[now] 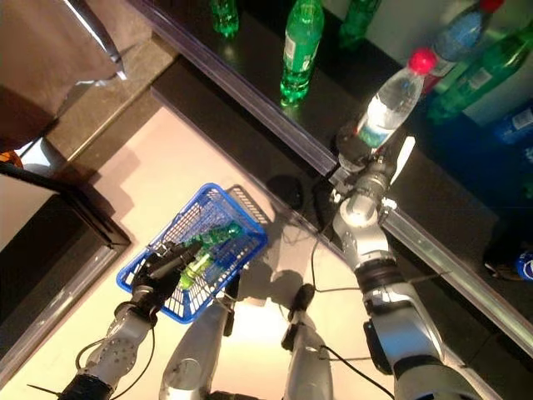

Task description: Pick up the drink and place into the basket.

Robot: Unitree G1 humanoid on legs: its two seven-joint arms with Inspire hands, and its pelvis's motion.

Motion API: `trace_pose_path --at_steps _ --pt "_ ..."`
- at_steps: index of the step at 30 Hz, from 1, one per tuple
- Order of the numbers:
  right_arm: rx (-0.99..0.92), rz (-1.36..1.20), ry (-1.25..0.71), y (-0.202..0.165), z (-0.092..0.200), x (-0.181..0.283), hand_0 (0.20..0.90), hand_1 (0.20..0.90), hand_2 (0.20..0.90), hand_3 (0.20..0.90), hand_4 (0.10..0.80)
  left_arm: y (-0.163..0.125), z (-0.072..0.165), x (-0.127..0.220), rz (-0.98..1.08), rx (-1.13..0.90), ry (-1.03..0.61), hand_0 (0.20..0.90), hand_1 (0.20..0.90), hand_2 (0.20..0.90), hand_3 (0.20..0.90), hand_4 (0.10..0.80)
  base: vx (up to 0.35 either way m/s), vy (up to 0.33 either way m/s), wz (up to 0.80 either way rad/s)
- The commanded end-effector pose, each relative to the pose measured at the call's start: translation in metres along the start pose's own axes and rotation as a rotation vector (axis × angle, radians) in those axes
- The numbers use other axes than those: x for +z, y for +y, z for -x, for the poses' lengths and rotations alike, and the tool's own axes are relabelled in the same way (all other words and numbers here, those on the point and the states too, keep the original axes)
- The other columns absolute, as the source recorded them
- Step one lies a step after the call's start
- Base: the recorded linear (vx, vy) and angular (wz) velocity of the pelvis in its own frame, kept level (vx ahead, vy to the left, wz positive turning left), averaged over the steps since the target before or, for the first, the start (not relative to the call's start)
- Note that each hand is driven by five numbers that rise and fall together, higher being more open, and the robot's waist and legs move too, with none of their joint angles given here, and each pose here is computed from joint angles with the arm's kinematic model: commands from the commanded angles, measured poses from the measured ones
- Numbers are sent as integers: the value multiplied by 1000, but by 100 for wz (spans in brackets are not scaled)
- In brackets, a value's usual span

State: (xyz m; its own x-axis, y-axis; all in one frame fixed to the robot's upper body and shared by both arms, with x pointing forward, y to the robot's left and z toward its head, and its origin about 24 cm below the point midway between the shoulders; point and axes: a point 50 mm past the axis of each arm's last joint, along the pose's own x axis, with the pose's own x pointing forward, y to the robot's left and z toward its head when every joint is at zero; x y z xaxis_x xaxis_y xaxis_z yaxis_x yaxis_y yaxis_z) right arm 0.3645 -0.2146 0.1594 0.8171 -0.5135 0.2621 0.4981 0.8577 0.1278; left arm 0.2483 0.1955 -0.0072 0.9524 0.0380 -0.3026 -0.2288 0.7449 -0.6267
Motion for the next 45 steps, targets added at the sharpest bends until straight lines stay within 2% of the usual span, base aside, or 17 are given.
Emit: trace_pose_path --at_steps 1,11,22,32,45 --pt "102 -149 -590 12 -4 139 300 300 300 200 100 -64 17 84 -11 -395 -417 300 300 300 200 100 19 -34 -3" --pt "326 -99 -662 24 50 120 300 300 300 200 100 -63 27 83 -42 -417 -429 300 300 300 200 100 31 -28 -3" --pt "509 -95 -609 37 79 106 300 300 300 200 100 -79 29 77 -23 -503 -383 300 300 300 200 100 18 -9 -1" --pt "730 -94 -426 58 108 69 300 300 300 200 100 -117 42 80 59 -723 -321 300 300 300 200 100 3 1 -1" --pt "833 -55 -286 85 129 36 300 300 300 200 100 -162 62 84 107 -1031 -229 300 300 300 200 100 8 12 6"
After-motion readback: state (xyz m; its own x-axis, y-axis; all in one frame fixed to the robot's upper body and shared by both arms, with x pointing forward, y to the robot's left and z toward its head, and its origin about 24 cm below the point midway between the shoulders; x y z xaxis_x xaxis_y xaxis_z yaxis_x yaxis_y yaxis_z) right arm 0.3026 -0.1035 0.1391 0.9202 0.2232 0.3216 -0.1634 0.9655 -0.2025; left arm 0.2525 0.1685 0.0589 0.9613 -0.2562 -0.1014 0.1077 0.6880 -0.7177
